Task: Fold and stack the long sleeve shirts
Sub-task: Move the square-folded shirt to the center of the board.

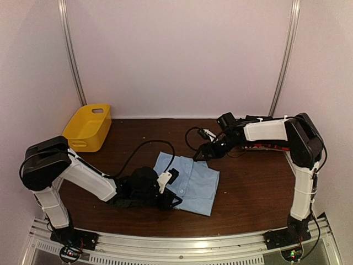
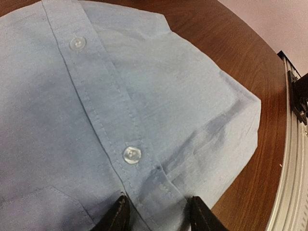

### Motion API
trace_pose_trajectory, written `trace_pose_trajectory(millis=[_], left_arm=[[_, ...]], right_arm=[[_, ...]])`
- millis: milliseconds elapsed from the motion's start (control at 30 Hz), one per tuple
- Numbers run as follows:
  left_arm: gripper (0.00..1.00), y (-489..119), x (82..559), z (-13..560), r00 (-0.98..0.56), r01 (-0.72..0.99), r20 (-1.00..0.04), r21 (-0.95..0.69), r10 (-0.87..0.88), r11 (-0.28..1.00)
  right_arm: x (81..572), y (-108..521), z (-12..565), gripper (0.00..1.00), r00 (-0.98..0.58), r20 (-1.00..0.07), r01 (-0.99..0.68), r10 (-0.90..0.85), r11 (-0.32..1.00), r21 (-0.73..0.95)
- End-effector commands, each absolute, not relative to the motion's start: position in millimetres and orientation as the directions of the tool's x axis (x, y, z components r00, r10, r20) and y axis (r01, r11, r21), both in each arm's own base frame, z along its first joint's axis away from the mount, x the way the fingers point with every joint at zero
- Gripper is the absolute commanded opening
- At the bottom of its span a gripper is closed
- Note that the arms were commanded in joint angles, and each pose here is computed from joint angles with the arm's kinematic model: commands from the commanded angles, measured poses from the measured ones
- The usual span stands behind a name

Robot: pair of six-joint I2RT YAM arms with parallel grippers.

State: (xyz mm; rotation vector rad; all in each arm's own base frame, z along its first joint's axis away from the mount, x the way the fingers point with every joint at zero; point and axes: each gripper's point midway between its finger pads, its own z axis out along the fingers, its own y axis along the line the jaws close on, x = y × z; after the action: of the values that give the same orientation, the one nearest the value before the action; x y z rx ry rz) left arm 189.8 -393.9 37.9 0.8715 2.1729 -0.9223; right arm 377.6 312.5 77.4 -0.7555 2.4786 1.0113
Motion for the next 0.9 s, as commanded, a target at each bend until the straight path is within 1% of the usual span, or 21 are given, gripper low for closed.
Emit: trace_pose_trajectory(millis=[0,167,200,400,667,867], left_arm=[[0.45,-383.5,180.2,23.2,-0.574,0.782,-0.705,-0.322,0.416,0.534],[0.43,-380.4,171.2,17.2,-0.55,0.812,-0.69,-0.308,0.471,0.496],[0.42,-379.4,169.0,16.3,-0.547,0.816,-0.685,-0.308,0.481,0.489],[0.43,-367.0,157.2,13.1,-0.527,0.837,-0.663,-0.297,0.532,0.46],[0.44,-359.5,151.6,22.1,-0.497,0.855,-0.684,-0.283,0.534,0.435],[0.44,-363.5,158.1,29.5,-0.495,0.852,-0.697,-0.272,0.518,0.448]], right_arm=[[374.9,316.8,76.7,0.91,-0.779,-0.492,-0.625,-0.39,0.556,0.548],[379.3,319.4,73.5,0.91,-0.784,-0.476,-0.619,-0.398,0.558,0.553],[379.6,319.3,73.0,0.91,-0.768,-0.488,-0.639,-0.415,0.548,0.539],[374.8,315.9,70.9,0.9,-0.766,-0.479,-0.641,-0.427,0.55,0.535],[363.3,319.5,59.6,0.89,-0.772,-0.449,-0.636,-0.451,0.522,0.569],[354.2,327.5,47.0,0.89,-0.784,-0.41,-0.615,-0.467,0.49,0.618]])
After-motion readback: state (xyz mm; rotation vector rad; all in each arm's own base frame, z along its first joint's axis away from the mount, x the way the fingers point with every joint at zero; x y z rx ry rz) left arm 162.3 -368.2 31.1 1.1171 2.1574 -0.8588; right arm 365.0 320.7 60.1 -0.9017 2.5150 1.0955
